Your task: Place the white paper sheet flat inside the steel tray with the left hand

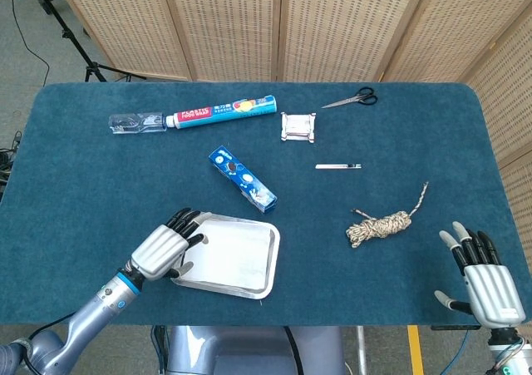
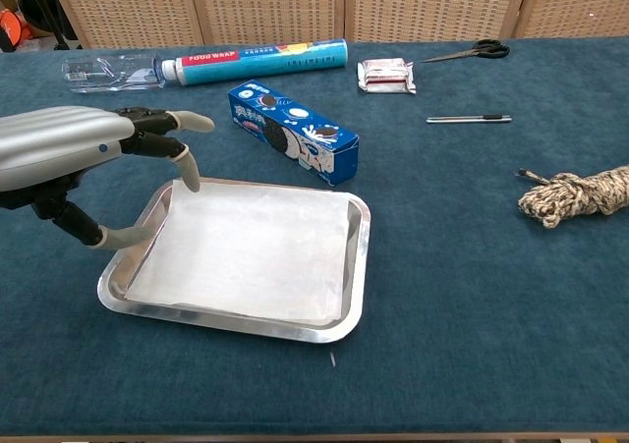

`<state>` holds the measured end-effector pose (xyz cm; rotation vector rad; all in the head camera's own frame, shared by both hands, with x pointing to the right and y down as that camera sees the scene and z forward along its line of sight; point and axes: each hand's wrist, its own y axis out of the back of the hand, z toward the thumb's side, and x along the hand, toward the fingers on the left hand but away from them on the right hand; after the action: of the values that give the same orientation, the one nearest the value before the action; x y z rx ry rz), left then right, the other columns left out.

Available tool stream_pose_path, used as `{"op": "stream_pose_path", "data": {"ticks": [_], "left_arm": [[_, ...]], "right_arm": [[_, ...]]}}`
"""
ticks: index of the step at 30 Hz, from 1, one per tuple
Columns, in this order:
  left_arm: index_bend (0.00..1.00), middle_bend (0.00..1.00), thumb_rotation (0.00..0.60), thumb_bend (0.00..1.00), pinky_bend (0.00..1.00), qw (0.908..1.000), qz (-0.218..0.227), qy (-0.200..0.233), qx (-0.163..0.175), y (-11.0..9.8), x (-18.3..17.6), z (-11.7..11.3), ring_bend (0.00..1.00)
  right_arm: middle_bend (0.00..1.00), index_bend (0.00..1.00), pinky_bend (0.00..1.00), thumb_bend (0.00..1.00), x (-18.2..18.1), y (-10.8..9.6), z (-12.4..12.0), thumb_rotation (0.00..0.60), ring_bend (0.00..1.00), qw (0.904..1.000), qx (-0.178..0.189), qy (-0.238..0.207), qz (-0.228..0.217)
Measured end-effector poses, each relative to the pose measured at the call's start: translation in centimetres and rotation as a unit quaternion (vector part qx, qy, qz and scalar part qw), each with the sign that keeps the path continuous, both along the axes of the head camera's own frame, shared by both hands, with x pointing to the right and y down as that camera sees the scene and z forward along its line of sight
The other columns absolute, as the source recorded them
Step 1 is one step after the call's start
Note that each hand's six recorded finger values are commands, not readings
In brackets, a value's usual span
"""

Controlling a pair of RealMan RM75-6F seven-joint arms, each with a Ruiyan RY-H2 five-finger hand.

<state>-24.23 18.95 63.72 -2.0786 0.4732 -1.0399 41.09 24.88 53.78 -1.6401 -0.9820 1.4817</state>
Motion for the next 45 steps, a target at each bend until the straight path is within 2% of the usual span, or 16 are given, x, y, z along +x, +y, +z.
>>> {"op": "stream_pose_path", "data": {"ticks": [8, 15, 20, 24, 30, 38, 45], "left_arm": [[0.29, 0.02, 0.397, 0.34, 0.00, 0.9969, -0.045, 0.003, -0.065, -0.9, 0.7, 0.8, 0.00], [0.27, 0.01, 0.383, 0.39, 0.00, 0.9942, -0.058, 0.008, -0.091, -2.2, 2.2, 0.6, 0.00], [0.24, 0.00, 0.380, 0.39, 0.00, 0.9899, -0.070, 0.016, -0.122, -2.6, 3.0, 0.2, 0.00], [0.22, 0.00, 0.374, 0.38, 0.00, 0.9806, -0.083, 0.030, -0.175, -2.4, 3.8, -0.2, 0.00], [0.22, 0.00, 0.371, 0.37, 0.00, 0.9544, -0.092, 0.049, -0.280, -1.7, 5.2, -0.8, 0.00], [0.22, 0.00, 0.372, 0.36, 0.00, 0.9468, -0.078, 0.049, -0.308, -1.6, 6.7, -0.9, 0.00], [0.22, 0.00, 0.374, 0.34, 0.00, 0.9465, -0.067, 0.029, -0.314, -0.9, 7.2, 0.1, 0.00]], "right_arm": [[0.00, 0.10, 0.00, 0.00, -0.2, 0.1, -0.2, 0.600, 0.00, 1.0000, 0.004, -0.004, -0.004], [0.00, 0.10, 0.00, 0.00, -0.2, 0.1, -0.6, 0.600, 0.00, 0.9999, 0.007, -0.007, -0.005], [0.00, 0.10, 0.00, 0.00, -0.4, 0.2, -0.8, 0.600, 0.00, 0.9999, 0.009, -0.009, -0.008], [0.00, 0.10, 0.00, 0.00, -0.5, 0.3, -1.1, 0.600, 0.00, 0.9998, 0.014, -0.011, -0.012], [0.00, 0.10, 0.00, 0.00, -0.6, 0.4, -1.4, 0.600, 0.00, 0.9997, 0.018, -0.012, -0.014], [0.00, 0.10, 0.00, 0.00, -0.1, 0.2, -1.5, 0.600, 0.00, 0.9997, 0.019, -0.012, -0.007], [0.00, 0.10, 0.00, 0.00, 0.0, 0.1, -1.4, 0.600, 0.00, 0.9997, 0.018, -0.014, -0.005]]}}
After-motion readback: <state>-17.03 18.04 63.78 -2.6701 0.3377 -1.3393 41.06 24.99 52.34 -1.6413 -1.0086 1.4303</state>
